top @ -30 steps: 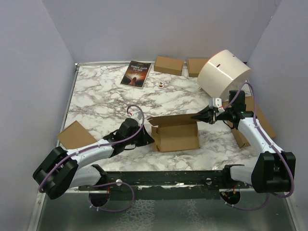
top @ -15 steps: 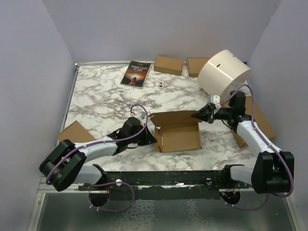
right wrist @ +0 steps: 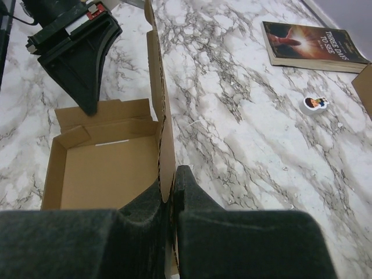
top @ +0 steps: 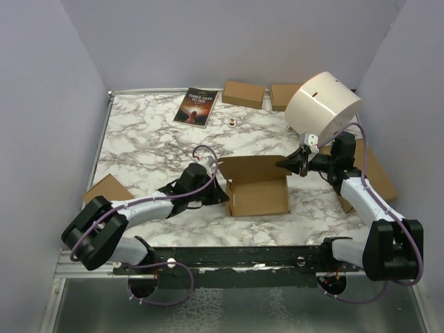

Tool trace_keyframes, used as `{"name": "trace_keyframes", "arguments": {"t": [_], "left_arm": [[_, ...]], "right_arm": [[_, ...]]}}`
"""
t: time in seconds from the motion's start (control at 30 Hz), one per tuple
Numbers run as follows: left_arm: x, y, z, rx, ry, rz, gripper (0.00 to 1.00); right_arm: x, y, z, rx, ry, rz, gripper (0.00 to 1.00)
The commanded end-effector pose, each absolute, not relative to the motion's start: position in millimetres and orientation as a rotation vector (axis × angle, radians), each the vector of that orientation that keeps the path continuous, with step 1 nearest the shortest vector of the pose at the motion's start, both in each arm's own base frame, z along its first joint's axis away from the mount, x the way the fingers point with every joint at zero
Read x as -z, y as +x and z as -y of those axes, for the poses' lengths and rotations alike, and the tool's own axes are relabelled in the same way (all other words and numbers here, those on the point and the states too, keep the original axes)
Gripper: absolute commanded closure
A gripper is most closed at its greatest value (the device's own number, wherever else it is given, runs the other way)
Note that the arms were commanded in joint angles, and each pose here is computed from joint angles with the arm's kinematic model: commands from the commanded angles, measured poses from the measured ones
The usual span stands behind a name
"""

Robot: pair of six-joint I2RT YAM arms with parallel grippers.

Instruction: Fold the paper box

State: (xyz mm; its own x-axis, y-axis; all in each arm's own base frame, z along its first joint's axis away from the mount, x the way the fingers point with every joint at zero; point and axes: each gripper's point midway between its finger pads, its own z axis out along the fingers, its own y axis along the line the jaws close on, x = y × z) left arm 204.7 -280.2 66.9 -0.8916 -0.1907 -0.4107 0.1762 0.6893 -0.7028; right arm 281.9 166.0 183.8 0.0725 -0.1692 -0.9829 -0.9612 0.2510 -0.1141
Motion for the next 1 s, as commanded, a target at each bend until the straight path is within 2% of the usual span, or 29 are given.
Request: {"name": "trace_keyframes", "arguments": {"t": [0.0,0.1,0.37,0.5,0.67,0.8,0.97], "left_arm": [[-96.3,218.1,303.9,1.194,0.080,-2.342,1.00],[-96.2,218.8,306.6,1.203,0.088,-2.345,0.96],[-98.1,218.8,309.5,1.228,0.086,-2.338,0.68],[-99.8,217.0,312.1,1.269,0.082,-2.322,0.59],[-88.3,216.3,306.7,1.262,0.060,-2.346,0.59],[-79.4,217.3,299.4,1.259,0.018,-2.354,0.64],[-68.2,219.0,288.5,1.249,-0.030,-2.368,0.84]], "right_arm": [[-172.2,284.6,-165.6,-0.874,-1.135,-1.419,0.99],[-170.9,285.3,-165.5,-0.876,-1.136,-1.423,0.99],[-167.4,286.5,-165.2,-0.879,-1.135,-1.435,0.99],[-167.1,287.1,-165.1,-0.879,-1.135,-1.437,0.99],[-166.9,287.1,-165.1,-0.880,-1.135,-1.439,0.99],[-166.0,287.5,-165.0,-0.881,-1.134,-1.442,0.99],[-165.4,287.0,-165.1,-0.885,-1.134,-1.444,0.99]]}}
